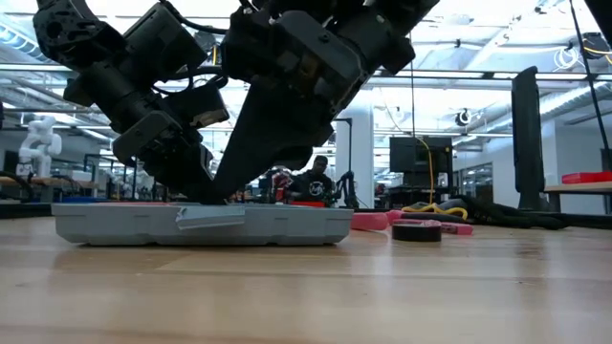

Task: Prefit tool cases
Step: Remove the pink hex key from the gray prefit tool case

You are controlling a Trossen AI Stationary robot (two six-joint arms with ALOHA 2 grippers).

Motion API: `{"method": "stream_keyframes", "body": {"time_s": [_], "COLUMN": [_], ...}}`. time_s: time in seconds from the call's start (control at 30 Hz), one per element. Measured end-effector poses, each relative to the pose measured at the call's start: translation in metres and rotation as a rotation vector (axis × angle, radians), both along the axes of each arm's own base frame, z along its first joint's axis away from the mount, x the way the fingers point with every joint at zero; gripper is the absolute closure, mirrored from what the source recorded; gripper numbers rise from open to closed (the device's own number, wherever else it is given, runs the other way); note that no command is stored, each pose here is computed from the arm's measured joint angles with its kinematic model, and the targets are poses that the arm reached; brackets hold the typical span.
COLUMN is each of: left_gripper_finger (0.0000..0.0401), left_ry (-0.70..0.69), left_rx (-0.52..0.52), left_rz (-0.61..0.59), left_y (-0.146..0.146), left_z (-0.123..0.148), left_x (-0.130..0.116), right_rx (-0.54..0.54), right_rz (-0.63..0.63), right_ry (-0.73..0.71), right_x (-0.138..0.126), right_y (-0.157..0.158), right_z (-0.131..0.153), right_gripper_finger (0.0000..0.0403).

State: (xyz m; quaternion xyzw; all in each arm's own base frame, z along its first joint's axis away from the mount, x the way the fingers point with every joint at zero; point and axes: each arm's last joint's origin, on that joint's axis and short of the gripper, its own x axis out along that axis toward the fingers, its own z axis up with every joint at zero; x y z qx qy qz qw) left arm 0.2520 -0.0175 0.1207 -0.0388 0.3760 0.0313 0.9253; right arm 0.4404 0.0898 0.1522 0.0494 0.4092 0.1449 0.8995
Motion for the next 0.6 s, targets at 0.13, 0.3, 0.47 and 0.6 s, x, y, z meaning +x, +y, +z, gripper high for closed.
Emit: {"method": "stream_keyframes", "body": {"time_s": [0.13, 0.3, 0.47, 0.6], "left_gripper_finger": [0.0401, 0.0401, 0.0401, 0.0401], "left_ry": [0.000, -0.001, -0.002, -0.002], "left_rx": [0.001, 0.001, 0.002, 0.002], "left_rz": [0.001, 0.001, 0.002, 0.002], "left_y": [0.000, 0.000, 0.000, 0.000], "left_z": [0.000, 0.000, 0.000, 0.000], "left_x": [0.000, 0.000, 0.000, 0.000], "right_rx": [0.001, 0.002, 0.011, 0.012], "right_rz": [-0.004, -0.009, -0.016, -0.020], "right_ry": [-0.007, 0.010, 0.001, -0.009], "right_x": [0.001, 0.002, 0.006, 0.008], "right_y": [0.000, 0.000, 0.001, 0.000], "right_z": [0.000, -0.007, -0.017, -0.021], "right_gripper_finger": [0.0298, 0.0298, 0.0298, 0.0298]}}
